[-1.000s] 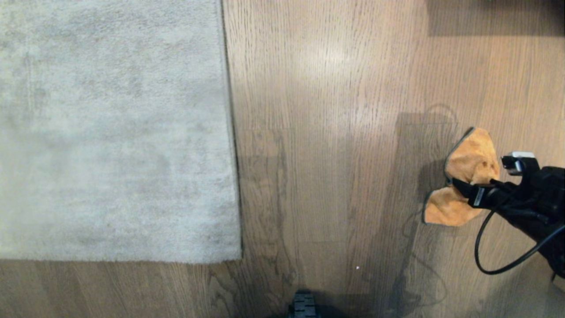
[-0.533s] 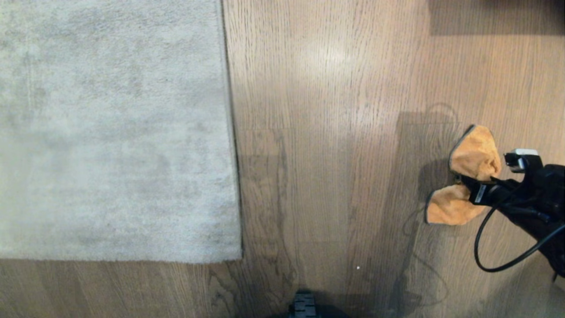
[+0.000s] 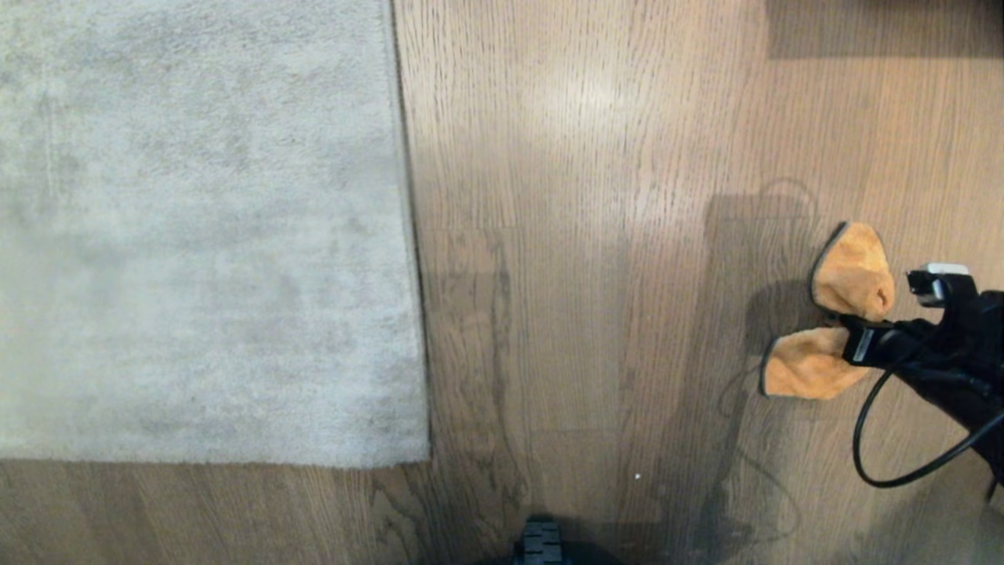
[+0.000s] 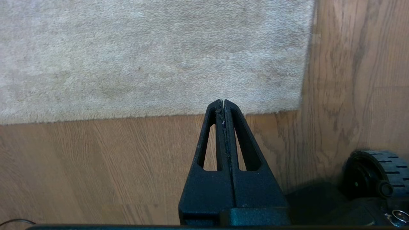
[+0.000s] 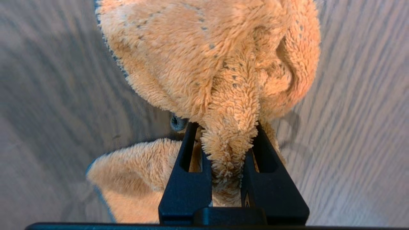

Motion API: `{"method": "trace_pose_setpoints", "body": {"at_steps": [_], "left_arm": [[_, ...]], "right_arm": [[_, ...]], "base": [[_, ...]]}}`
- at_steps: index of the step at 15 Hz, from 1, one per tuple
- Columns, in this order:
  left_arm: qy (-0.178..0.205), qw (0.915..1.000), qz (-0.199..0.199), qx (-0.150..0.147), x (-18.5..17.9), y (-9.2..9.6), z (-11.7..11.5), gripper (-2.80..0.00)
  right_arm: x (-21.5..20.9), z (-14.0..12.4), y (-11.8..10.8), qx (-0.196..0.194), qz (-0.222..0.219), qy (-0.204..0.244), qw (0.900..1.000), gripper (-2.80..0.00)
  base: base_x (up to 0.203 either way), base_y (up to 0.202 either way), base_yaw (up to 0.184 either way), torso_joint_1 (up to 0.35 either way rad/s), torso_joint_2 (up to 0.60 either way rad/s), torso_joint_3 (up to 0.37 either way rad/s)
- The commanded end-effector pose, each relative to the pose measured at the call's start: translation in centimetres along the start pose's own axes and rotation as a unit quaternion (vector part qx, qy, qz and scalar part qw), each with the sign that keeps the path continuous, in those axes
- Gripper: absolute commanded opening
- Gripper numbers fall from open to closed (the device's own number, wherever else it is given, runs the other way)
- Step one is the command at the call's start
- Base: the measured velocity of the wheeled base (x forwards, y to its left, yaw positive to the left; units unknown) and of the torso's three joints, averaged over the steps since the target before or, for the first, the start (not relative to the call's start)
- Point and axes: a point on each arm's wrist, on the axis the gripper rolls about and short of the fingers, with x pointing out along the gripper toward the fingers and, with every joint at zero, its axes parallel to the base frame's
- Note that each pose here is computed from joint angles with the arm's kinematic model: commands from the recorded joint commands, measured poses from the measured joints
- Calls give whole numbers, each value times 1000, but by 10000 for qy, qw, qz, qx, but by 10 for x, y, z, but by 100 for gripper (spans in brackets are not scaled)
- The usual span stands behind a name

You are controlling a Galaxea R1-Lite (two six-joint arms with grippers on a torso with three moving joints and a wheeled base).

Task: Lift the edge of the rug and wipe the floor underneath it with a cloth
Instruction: Pick up the rag

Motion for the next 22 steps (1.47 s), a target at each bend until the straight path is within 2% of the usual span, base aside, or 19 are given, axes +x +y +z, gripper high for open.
{"method": "trace_pose_setpoints", "body": {"at_steps": [1, 15, 22], "left_arm": [[0, 10000, 0, 1, 0, 0, 0, -280], [0, 10000, 0, 1, 0, 0, 0, -280], [0, 10000, 0, 1, 0, 0, 0, -280]], "right_arm": [[-13, 12, 1, -20, 30, -197, 9998, -280], [-62, 35, 6, -41, 33, -453, 9990, -280], [-96, 35, 10, -73, 191, -604, 9980, -280]], "base": [[0, 0, 0, 0, 0, 0], [0, 0, 0, 0, 0, 0], [0, 0, 0, 0, 0, 0]]}}
